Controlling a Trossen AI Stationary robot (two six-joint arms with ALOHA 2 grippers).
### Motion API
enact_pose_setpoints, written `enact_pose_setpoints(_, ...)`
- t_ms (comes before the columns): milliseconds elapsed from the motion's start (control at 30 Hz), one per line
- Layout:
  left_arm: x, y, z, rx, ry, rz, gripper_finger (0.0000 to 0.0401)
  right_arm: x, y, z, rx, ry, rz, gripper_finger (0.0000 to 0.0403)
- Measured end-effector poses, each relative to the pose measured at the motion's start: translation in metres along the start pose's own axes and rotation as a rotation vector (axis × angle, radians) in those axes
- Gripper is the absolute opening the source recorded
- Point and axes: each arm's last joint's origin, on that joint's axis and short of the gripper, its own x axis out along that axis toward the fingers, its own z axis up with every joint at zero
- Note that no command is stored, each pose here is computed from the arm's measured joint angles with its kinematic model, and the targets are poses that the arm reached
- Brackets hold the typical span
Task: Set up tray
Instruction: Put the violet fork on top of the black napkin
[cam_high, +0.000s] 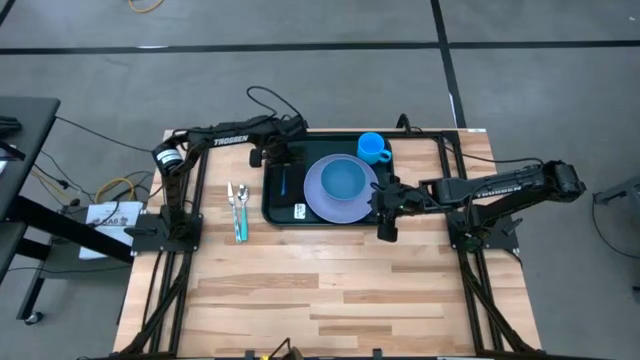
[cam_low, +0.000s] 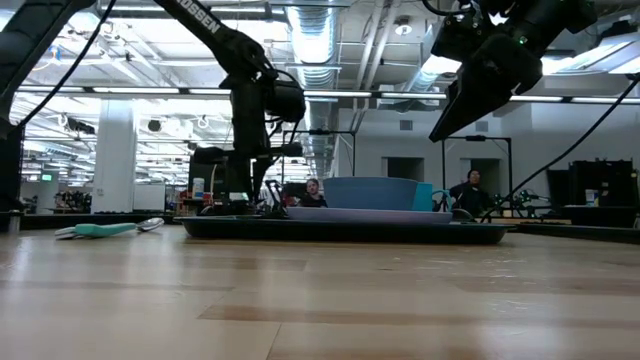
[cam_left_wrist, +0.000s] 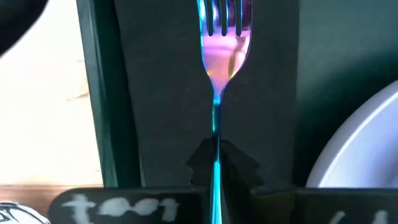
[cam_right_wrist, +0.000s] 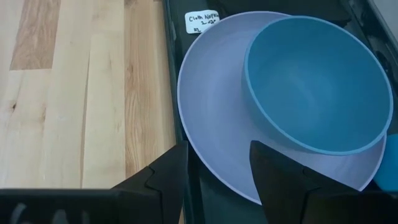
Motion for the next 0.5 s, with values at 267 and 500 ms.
enact_pose_setpoints(267, -0.0001, -0.0006, -0.0012, -0.014, -0.023, 0.017, 0.0002, 0.0000, 0.0000, 0.0000, 0.000, 0.000, 0.000, 0.0164)
enact_pose_setpoints(500, -0.0002, -0.0027, -0.0045, -0.002, -0.026, 0.019, 0.0002, 0.0000, 0.0000, 0.0001, 0.000, -0.001, 0.000, 0.0164)
